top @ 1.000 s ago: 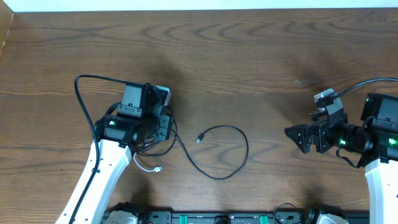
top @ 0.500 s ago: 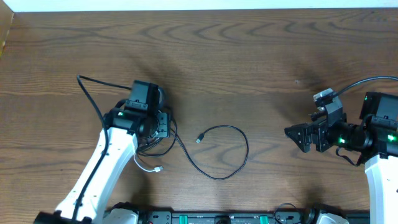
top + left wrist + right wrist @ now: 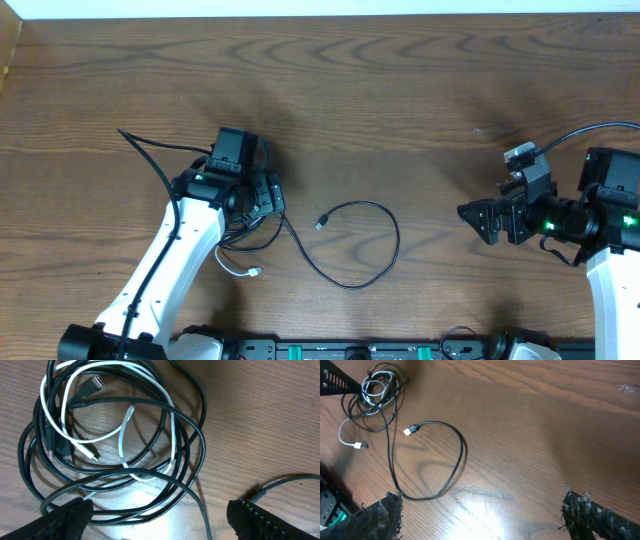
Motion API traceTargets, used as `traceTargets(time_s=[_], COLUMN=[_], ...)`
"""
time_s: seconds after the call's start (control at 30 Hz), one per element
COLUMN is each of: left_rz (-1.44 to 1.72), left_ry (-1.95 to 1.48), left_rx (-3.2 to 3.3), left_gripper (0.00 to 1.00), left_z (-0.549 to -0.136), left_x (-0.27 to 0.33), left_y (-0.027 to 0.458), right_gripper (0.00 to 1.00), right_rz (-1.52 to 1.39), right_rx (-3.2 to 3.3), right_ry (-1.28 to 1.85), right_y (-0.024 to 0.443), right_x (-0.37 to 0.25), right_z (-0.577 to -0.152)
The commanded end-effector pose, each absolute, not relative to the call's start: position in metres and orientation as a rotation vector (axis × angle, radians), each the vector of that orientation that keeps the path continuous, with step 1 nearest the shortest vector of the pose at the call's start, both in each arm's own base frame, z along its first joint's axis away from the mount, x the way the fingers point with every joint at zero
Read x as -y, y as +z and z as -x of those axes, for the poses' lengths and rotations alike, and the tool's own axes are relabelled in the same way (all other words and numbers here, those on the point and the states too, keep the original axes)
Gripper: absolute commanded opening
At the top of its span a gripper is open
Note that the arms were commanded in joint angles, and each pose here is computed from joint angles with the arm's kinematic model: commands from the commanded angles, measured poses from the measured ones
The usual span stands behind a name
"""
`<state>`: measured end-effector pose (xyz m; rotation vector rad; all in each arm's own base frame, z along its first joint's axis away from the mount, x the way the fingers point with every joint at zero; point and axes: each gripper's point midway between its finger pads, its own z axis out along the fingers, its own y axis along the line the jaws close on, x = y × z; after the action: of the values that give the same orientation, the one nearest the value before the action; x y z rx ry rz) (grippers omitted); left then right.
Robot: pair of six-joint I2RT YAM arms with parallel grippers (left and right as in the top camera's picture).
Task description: Untangle cables
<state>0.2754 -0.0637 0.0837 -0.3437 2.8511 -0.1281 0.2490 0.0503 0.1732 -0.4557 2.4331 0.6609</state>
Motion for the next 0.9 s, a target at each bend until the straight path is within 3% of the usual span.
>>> traceTargets(time_s=[0.0,0.3,0.87], left_rz=[0.393,0.831,0.92], left_ry=[-0.109,-0.002,0.071], left_rx=[-2.855,-2.8,-2.728], left_gripper=[0.91,0.91,0.89], left_z=[-0.273,-0.266,-0.279], left_x=[0.061,0.045,0.035], left_y=[0.079,0.061,0.052], right_gripper=[0.99,0.99,0.99], right_rz=[0.48,0.48,0.48], right_rx=[-2.417,-2.418,-2.417], right_ry=[0.662,0.662,0.662], right_y=[0.177,0.177,0.177], right_x=[-0.053,-0.053,-0.053], right_z=[-0.25,-0.25,-0.25])
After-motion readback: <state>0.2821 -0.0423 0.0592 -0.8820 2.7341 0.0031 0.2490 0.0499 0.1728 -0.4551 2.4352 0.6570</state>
